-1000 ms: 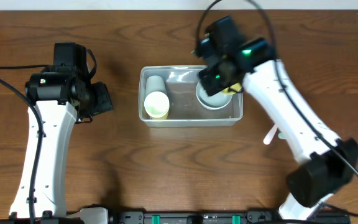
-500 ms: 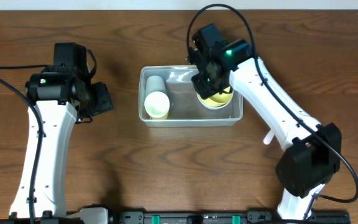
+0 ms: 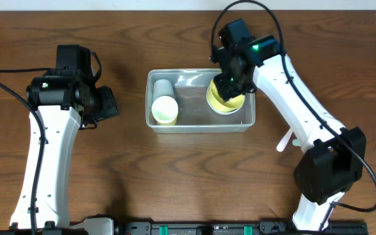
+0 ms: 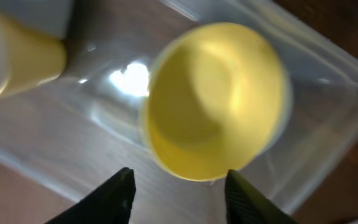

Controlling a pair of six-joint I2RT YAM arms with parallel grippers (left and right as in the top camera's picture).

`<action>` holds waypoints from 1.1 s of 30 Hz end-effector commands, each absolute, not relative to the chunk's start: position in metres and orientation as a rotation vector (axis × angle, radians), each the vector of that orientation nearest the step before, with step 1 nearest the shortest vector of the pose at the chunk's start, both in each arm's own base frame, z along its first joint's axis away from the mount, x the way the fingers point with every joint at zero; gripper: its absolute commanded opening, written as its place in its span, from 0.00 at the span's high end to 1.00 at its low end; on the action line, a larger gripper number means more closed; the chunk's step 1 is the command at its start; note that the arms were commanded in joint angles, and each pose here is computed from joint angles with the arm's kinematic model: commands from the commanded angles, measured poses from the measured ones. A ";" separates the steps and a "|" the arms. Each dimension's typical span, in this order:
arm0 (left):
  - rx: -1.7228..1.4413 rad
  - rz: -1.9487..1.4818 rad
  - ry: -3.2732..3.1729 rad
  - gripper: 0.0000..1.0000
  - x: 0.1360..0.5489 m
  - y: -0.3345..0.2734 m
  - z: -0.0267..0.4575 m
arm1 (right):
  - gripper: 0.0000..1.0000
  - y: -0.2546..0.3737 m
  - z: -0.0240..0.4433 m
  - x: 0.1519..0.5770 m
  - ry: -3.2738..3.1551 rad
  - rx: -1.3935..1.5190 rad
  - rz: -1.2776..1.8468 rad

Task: Pack container
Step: 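Carry the yellow bowl and lower it onto the stacked bowls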

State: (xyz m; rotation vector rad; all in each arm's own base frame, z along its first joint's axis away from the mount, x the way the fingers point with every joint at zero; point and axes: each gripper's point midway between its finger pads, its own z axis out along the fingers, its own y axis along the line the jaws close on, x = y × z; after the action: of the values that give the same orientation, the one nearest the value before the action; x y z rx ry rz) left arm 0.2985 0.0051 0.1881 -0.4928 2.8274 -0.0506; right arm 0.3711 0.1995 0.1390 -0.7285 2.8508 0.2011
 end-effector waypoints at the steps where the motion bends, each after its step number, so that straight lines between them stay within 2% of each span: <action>1: -0.489 -0.044 2.838 0.39 0.296 0.007 0.187 | 0.51 0.223 0.144 0.357 2.792 -0.897 0.255; 17: -0.489 -0.043 2.842 0.39 0.295 0.007 0.186 | 0.57 0.228 0.086 0.362 2.923 -0.867 0.208; 19: -0.489 -0.043 2.841 0.39 0.295 0.007 0.186 | 0.64 0.229 0.085 0.362 2.923 -0.867 0.208; 23: -0.489 -0.043 2.841 0.39 0.295 0.007 0.186 | 0.90 0.229 0.086 0.364 2.918 -0.865 0.209; 24: -0.489 -0.043 2.842 0.39 0.295 0.007 0.186 | 0.93 0.229 0.086 0.364 2.917 -0.865 0.209; 28: -0.489 -0.042 2.841 0.39 0.295 0.007 0.186 | 0.99 0.229 0.086 0.365 2.910 -0.864 0.199; 33: -0.489 -0.042 2.841 0.39 0.295 0.007 0.186 | 0.99 0.225 0.093 0.370 2.884 -0.870 0.157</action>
State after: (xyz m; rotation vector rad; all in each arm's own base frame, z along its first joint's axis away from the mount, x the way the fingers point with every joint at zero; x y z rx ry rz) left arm 0.2969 0.0051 0.1876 -0.4939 2.8337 -0.0492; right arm 0.3657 0.2270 0.0851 -0.8651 2.9139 0.1907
